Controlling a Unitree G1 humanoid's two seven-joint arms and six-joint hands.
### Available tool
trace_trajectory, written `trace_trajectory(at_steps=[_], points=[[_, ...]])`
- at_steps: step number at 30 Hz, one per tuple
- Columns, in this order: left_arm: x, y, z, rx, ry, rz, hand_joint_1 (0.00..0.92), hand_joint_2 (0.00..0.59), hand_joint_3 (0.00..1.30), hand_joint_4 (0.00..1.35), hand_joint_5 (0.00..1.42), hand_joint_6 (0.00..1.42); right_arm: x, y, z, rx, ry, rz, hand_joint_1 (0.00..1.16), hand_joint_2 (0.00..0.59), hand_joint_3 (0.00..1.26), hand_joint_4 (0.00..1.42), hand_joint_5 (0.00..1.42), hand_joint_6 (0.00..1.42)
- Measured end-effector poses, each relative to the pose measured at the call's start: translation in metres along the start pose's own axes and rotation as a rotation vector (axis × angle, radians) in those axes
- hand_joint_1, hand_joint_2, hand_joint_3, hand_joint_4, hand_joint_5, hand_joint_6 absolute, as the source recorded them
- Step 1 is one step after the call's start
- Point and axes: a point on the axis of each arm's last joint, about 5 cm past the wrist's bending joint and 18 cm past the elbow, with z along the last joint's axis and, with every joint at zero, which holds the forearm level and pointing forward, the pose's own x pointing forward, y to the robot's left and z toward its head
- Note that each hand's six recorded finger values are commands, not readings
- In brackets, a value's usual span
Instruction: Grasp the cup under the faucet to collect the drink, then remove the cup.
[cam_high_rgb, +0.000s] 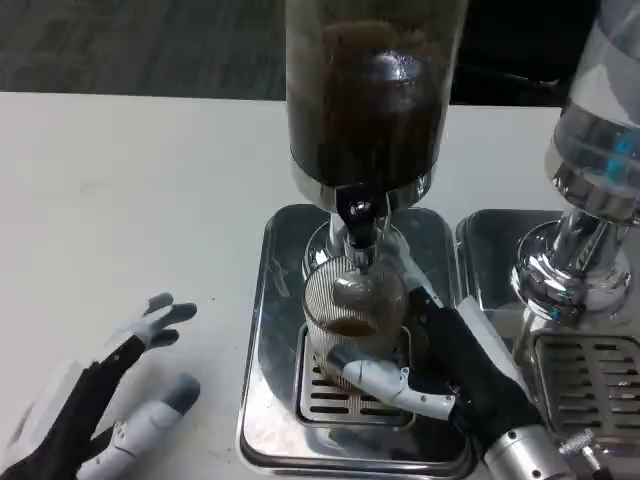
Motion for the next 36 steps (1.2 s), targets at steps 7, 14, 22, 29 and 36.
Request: trace_trajectory(at_steps=[7,14,22,29,36], points=[[0.000,0.000,-0.0001,-0.002,0.001,0.003,0.000,0.131,0.22,0.05,0.20,0.09,0.003,0.0002,-0.0011,0.010,-0.005,0.003,0.73,0.196,0.00,0.00,0.00,0.00],[-0.001,0.000,-0.0002,-0.004,0.002,0.006,0.000,0.131,0.23,0.05,0.20,0.09,0.005,0.0003,-0.0011,0.019,-0.024,0.004,0.84,0.186,0.04,0.15,0.13,0.26],[-0.002,0.000,-0.0004,-0.018,0.005,0.019,0.000,0.131,0.23,0.06,0.22,0.10,0.008,0.0008,0.0008,0.016,-0.039,0.004,0.92,0.180,0.22,0.35,0.30,0.40],[-0.005,-0.002,-0.0008,-0.035,0.013,0.035,0.000,0.131,0.23,0.06,0.22,0.10,0.015,0.0015,-0.0001,0.018,-0.033,0.017,0.96,0.186,0.34,0.48,0.41,0.50],[-0.006,-0.002,-0.0011,-0.040,0.018,0.041,0.000,0.131,0.24,0.07,0.22,0.10,0.019,0.0065,0.0002,0.039,-0.030,-0.020,1.01,0.164,0.50,0.59,0.56,0.60]])
